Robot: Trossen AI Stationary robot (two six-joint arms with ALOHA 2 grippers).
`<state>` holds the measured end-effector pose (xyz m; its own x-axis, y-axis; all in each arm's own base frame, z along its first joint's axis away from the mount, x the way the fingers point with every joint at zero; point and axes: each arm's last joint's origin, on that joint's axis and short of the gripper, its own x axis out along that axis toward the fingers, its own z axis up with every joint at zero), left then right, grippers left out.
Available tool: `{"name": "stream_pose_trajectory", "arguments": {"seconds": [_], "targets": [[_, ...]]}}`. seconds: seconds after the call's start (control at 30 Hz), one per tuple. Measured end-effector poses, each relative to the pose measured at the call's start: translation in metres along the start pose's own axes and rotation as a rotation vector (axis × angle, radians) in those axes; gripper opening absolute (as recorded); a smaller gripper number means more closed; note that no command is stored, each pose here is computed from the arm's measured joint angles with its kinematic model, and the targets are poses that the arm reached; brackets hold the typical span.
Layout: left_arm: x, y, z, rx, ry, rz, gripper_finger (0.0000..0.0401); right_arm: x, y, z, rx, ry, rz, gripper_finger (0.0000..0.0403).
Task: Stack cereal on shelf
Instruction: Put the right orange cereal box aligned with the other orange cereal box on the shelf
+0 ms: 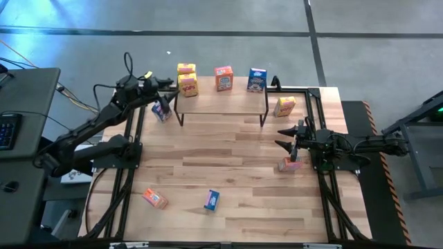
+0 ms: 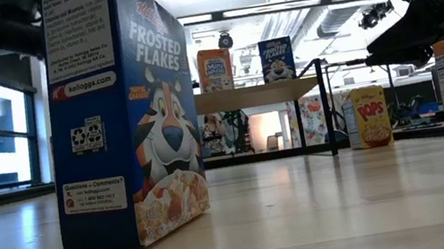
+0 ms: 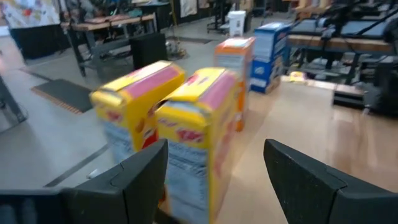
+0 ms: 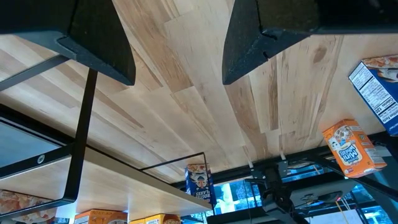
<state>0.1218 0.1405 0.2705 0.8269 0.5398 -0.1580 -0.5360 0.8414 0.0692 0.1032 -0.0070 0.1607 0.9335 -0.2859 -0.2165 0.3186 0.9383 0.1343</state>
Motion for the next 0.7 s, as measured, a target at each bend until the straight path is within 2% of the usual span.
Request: {"name": "stream_pose_trajectory", "arguments": {"seconds": [0.27, 0.43, 0.7], "targets": [[-0.008, -0.017, 0.011, 0.033, -0.075, -0.076, 0.0257, 0.0, 0.0, 0.0, 0.0, 0.0, 0.0, 0.0232], [-0.01, -0.027, 0.017, 0.004, -0.108, -0.118, 0.0257, 0.0, 0.0, 0.0, 0.0, 0.001, 0.0, 0.0232], [-0.015, -0.042, 0.047, 0.007, -0.191, -0.202, 0.0257, 0.0, 0.0, 0.0, 0.0, 0.001, 0.0, 0.0232]]}}
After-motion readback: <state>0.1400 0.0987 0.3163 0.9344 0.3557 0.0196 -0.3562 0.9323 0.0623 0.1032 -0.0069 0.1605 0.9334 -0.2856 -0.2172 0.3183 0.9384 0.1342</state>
